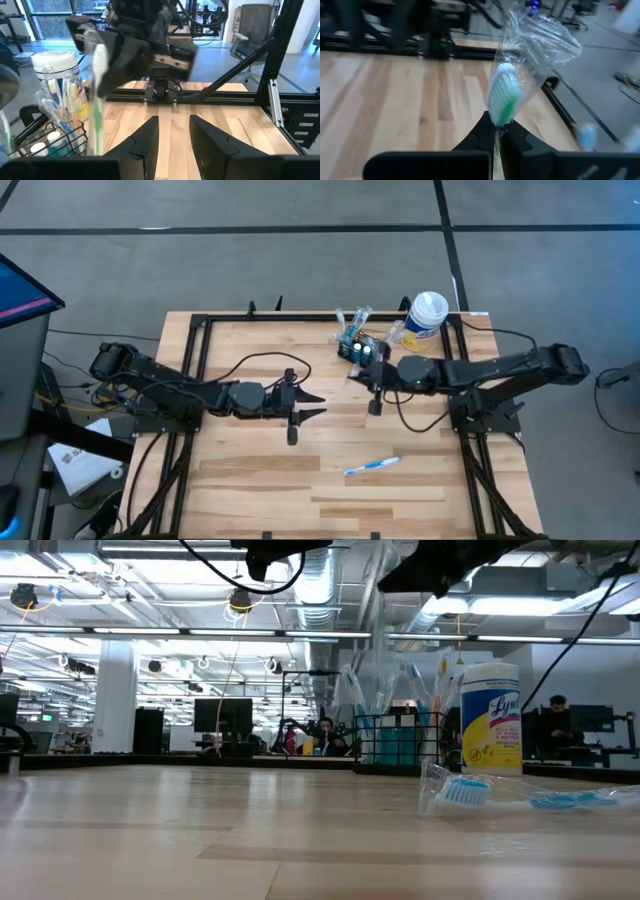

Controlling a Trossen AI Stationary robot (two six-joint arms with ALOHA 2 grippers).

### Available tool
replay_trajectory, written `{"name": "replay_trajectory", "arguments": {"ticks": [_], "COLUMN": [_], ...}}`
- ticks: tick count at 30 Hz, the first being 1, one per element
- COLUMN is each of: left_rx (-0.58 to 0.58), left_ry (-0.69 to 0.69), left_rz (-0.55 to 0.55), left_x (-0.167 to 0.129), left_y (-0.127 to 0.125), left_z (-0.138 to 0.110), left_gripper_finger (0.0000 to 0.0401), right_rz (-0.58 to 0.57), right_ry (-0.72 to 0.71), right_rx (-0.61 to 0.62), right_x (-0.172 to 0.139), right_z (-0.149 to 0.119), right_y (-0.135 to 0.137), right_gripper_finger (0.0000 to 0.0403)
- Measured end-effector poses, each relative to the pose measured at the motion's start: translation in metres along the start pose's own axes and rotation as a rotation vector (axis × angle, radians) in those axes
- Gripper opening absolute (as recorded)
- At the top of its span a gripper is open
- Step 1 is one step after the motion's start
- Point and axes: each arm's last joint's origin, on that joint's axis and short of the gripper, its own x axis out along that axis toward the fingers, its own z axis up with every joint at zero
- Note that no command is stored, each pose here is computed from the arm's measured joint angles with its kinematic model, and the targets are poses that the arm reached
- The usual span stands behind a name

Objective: Pick & Place toothbrushing station
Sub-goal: Put the green toothbrush into the mesh organizer

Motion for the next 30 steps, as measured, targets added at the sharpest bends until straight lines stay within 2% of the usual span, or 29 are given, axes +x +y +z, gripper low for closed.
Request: {"name": "replay_trajectory", "arguments": {"ticks": [12,30], "left_rx": [0.001,0.0], "left_ry": [0.0,0.001], "left_rz": [-0.001,-0.001], "left_x": [0.0,0.0], "left_y": [0.0,0.0], "left_z": [0.0,0.0], "left_gripper_finger": [0.0104,0.0104], "right_rz": [-0.129,-0.275], "right_ry": [0.039,0.038], "right_rx": [0.029,0.106], "right_x": [-0.031,-0.051], "right_z": [0.0,-0.027], "right_y": [-0.021,-0.056], "right_gripper_finger": [0.0,0.0]}}
